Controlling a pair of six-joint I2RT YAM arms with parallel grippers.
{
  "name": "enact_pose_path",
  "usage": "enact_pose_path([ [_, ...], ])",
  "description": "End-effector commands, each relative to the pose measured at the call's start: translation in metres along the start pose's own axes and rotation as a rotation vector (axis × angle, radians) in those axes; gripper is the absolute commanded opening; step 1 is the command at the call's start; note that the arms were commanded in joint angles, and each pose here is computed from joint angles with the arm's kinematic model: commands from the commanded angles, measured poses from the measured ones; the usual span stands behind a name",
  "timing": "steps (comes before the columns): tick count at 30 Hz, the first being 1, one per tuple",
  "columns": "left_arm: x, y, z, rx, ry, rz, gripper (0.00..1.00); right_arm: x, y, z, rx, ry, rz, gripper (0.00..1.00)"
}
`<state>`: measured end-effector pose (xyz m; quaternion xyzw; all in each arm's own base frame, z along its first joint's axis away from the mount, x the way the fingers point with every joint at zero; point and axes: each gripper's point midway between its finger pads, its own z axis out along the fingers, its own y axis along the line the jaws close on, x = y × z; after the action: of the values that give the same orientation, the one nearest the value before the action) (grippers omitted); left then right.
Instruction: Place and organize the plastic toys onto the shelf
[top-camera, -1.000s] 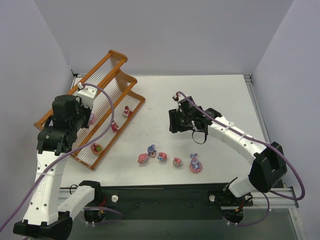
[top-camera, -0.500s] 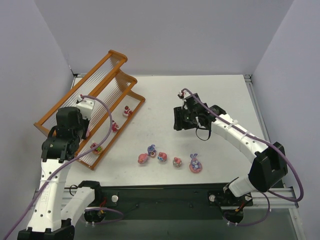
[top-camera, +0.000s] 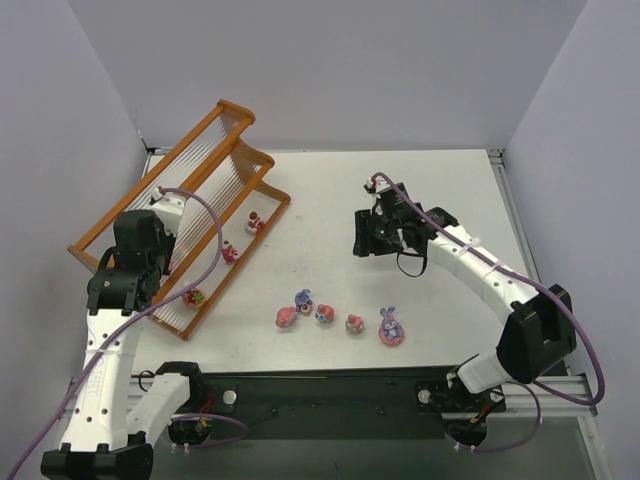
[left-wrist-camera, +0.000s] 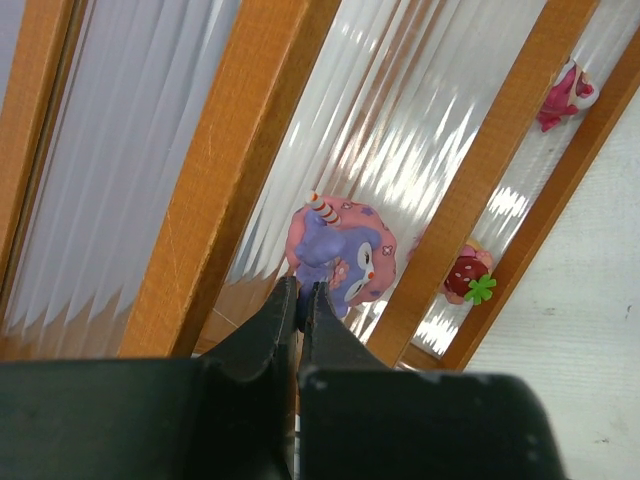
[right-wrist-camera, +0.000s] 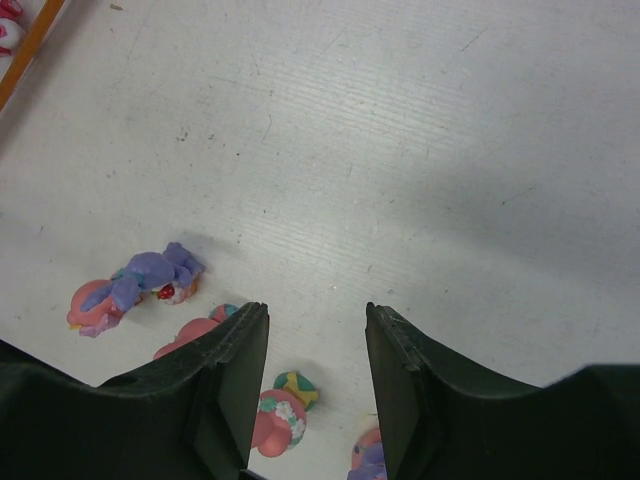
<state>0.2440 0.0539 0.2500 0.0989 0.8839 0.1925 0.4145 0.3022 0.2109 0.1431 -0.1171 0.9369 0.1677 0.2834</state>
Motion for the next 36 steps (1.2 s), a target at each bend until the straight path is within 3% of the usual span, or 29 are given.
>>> enact_pose_path([
  [1,-0.012,0.013,-0.001,-0.063,-0.063,-0.011,0.0,-0.008,0.0,-0.014,-0.01,-0.031,0.007,0.44],
  [13,-0.005,0.011,-0.014,-0.051,-0.085,-0.039,0.17,-0.007,0.0,-0.012,-0.014,-0.022,0.016,0.44],
  [26,-0.011,0.02,-0.015,-0.099,-0.083,-0.078,0.48,-0.008,0.0,-0.012,-0.014,-0.027,0.017,0.44],
  [33,-0.044,0.023,-0.042,-0.031,-0.153,-0.121,0.59,-0.008,0.0,-0.014,-0.014,-0.032,0.019,0.44],
  [34,-0.048,0.022,-0.046,-0.015,-0.165,-0.137,0.77,-0.008,-0.002,-0.013,-0.012,-0.031,0.022,0.44],
  [36,-0.058,0.019,-0.058,0.035,-0.193,-0.148,0.84,-0.008,-0.001,-0.014,-0.012,-0.032,0.023,0.44],
])
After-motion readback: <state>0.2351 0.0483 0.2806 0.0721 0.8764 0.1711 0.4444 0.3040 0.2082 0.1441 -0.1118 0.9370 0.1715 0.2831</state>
